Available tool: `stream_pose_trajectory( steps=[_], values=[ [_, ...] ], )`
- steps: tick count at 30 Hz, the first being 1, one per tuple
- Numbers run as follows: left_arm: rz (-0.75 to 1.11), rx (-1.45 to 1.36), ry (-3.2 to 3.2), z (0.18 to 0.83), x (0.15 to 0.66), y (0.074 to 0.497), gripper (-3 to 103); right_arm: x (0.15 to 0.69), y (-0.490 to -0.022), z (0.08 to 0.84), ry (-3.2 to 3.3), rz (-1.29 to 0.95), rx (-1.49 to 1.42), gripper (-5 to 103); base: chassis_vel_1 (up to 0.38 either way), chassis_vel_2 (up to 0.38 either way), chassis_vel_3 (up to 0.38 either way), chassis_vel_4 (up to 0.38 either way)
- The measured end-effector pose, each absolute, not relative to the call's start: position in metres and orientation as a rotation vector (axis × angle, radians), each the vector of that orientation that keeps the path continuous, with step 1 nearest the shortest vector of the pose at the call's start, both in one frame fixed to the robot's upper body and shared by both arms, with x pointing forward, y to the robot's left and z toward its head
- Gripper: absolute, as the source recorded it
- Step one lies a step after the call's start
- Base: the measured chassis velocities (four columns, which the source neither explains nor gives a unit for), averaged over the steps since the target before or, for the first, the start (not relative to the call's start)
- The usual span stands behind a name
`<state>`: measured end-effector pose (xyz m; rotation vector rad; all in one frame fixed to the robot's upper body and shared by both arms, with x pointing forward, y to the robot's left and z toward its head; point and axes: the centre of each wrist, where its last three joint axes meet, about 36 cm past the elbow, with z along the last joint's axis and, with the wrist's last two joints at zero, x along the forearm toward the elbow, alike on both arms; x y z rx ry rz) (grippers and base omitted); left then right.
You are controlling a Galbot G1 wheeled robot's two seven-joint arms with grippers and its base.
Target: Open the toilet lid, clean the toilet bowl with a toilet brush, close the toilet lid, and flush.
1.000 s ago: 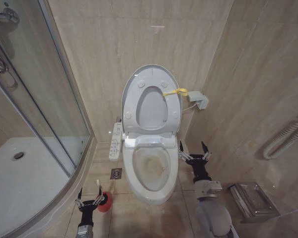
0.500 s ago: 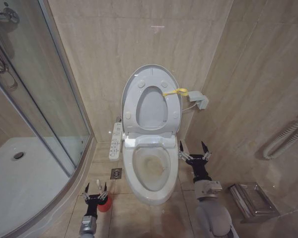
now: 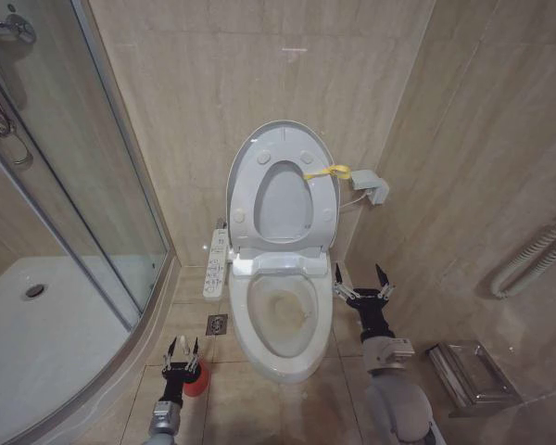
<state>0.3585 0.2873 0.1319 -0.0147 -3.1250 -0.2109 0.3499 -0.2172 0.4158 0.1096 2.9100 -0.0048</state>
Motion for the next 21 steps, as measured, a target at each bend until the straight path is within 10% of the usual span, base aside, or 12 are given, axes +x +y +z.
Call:
stream_pose_trajectory(
  steps=[3,4,11,12,21],
  values=[
    [-0.214,-0.019,-3.126,0.131,0.359,0.289,66,0.35,-0.217,0.416,2.91,-0.005,0.109,100,0.0,0.0,0.0,0.0],
    [-0.215,-0.018,-3.127,0.131,0.36,0.29,40,0.35,-0.217,0.416,2.91,-0.005,0.109,100,0.0,0.0,0.0,0.0],
    [-0.216,-0.019,-3.139,0.132,0.358,0.291,40,0.35,-0.217,0.416,2.91,-0.005,0.11,100,0.0,0.0,0.0,0.0],
    [-0.215,-0.022,-3.147,0.134,0.357,0.29,21,0.35,-0.217,0.416,2.91,-0.005,0.11,100,0.0,0.0,0.0,0.0],
    [-0.185,-0.06,-3.259,0.173,0.346,0.275,21,0.35,-0.217,0.416,2.91,-0.005,0.11,100,0.0,0.0,0.0,0.0]
  ],
)
